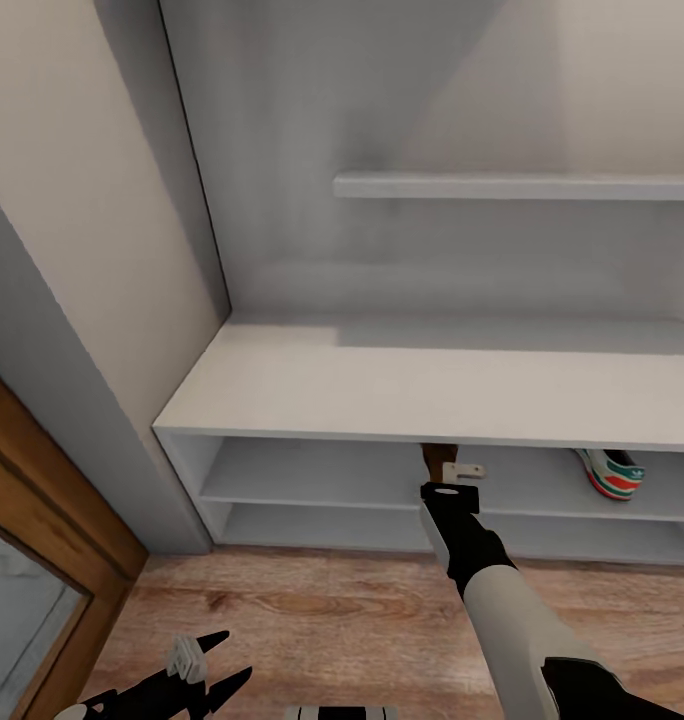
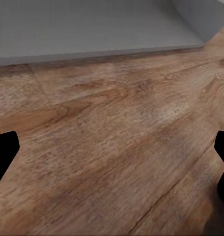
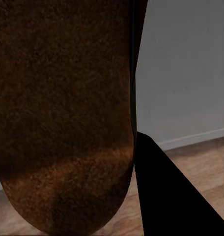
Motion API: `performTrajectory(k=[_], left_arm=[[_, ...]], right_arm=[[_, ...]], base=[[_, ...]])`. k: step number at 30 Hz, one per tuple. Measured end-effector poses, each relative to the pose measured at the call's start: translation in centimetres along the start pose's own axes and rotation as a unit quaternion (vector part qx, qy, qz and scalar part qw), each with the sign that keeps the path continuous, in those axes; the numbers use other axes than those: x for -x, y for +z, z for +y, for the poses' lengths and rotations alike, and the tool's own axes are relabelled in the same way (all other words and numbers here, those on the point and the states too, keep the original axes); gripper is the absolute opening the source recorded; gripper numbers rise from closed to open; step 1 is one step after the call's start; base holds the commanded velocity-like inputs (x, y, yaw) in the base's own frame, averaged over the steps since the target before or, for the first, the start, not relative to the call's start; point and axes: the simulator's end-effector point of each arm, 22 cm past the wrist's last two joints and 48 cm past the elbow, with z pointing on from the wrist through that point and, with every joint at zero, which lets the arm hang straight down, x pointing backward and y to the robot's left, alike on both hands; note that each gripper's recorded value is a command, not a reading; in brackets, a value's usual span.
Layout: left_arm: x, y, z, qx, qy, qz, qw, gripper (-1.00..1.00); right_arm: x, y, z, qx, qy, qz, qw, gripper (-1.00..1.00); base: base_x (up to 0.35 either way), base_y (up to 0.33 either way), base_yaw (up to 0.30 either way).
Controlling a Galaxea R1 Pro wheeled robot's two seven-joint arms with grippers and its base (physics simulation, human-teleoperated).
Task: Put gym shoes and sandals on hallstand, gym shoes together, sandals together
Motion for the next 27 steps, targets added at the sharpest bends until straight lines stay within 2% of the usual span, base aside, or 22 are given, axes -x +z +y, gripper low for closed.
performTrajectory(k=[27], left_arm=[[0.01, 0.02, -0.02, 0.000, -0.001, 0.000, 1.0000, 1.00]], right_arm=[[0.06, -0.01, -0.06, 0.000, 0.000, -0.001, 1.0000, -1.00]], base=[[0.067, -0.001, 0.000]])
